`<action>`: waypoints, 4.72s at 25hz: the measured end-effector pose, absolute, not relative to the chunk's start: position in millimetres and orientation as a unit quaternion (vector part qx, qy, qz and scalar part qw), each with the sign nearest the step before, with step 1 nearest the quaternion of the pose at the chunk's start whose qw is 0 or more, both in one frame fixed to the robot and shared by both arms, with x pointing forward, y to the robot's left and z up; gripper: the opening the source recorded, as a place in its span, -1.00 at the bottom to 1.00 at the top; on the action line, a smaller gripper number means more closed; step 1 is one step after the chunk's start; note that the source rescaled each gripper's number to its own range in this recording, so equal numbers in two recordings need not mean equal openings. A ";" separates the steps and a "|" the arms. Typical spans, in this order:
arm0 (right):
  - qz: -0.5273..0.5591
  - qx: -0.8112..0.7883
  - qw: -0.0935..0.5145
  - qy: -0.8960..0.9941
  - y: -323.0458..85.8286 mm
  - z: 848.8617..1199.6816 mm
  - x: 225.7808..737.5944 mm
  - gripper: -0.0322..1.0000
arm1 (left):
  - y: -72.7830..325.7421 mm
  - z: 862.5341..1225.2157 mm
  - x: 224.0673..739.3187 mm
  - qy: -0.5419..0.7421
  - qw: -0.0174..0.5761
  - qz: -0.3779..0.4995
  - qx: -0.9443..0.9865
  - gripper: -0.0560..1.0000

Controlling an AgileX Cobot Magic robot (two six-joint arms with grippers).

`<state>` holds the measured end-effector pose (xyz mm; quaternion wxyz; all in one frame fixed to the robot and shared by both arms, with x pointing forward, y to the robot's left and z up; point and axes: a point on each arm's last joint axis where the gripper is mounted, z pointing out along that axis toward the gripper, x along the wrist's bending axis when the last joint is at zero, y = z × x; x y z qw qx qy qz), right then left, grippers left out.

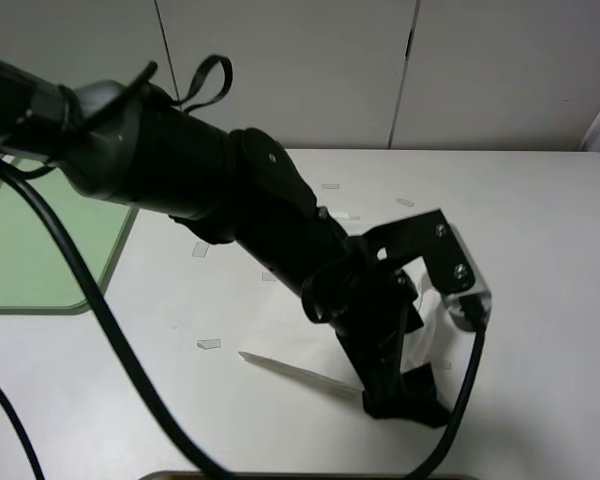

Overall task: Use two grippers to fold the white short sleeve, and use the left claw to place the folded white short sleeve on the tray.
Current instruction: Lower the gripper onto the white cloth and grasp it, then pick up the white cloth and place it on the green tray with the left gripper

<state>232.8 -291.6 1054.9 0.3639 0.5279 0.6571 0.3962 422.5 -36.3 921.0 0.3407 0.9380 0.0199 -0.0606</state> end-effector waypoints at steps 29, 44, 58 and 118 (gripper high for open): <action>0.396 0.528 0.364 0.657 -291.6 1054.9 232.8 1.00 | 126.2 910.6 550.0 0.482 0.374 -0.077 0.789 0.88; 0.396 0.528 0.364 0.657 -291.6 1054.9 232.8 1.00 | 107.7 843.3 543.0 0.510 0.350 -0.160 0.769 0.83; 0.396 0.528 0.364 0.657 -291.6 1054.9 232.8 1.00 | 76.1 829.6 539.6 0.515 0.351 -0.172 0.763 0.52; 0.396 0.528 0.364 0.657 -291.6 1054.9 232.8 1.00 | 382.0 936.5 608.8 0.477 0.114 0.350 0.798 -0.81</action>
